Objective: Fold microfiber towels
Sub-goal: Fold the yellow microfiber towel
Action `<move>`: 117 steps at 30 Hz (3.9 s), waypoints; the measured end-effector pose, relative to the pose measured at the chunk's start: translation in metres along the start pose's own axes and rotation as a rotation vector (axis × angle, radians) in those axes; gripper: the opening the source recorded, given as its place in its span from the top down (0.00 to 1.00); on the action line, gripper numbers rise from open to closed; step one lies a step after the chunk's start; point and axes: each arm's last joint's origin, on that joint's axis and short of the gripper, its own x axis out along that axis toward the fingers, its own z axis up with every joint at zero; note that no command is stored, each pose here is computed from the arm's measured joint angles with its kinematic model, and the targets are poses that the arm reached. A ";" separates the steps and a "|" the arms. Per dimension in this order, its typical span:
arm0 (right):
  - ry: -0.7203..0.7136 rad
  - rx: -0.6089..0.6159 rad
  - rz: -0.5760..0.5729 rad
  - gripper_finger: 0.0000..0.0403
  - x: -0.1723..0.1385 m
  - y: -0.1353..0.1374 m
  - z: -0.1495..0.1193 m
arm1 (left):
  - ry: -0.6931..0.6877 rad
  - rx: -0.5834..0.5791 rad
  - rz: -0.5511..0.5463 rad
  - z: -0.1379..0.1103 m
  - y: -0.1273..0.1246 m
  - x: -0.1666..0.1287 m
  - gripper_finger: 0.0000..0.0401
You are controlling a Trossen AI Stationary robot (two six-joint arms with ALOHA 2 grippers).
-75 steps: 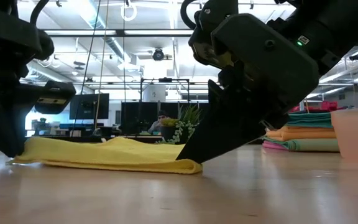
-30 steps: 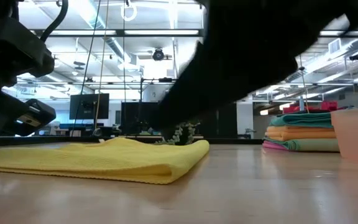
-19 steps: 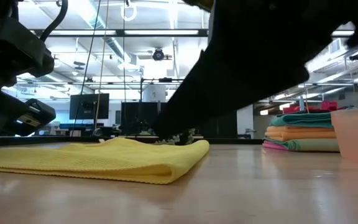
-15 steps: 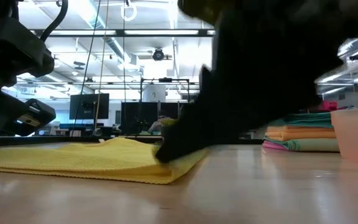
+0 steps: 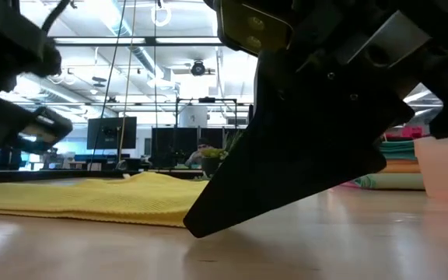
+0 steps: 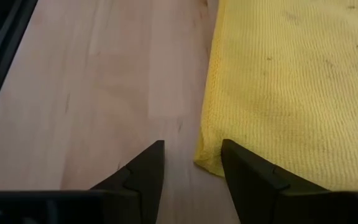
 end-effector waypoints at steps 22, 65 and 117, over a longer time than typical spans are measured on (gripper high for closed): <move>0.003 0.021 -0.004 0.59 0.001 -0.001 -0.001 | 0.028 0.278 0.077 -0.006 -0.002 0.008 0.67; 0.004 0.024 -0.002 0.73 -0.001 0.003 -0.004 | 0.100 0.066 0.099 -0.023 -0.011 0.028 0.98; 0.110 0.413 -0.306 0.97 -0.045 -0.089 0.053 | -0.170 -0.387 0.394 0.011 0.036 -0.032 0.94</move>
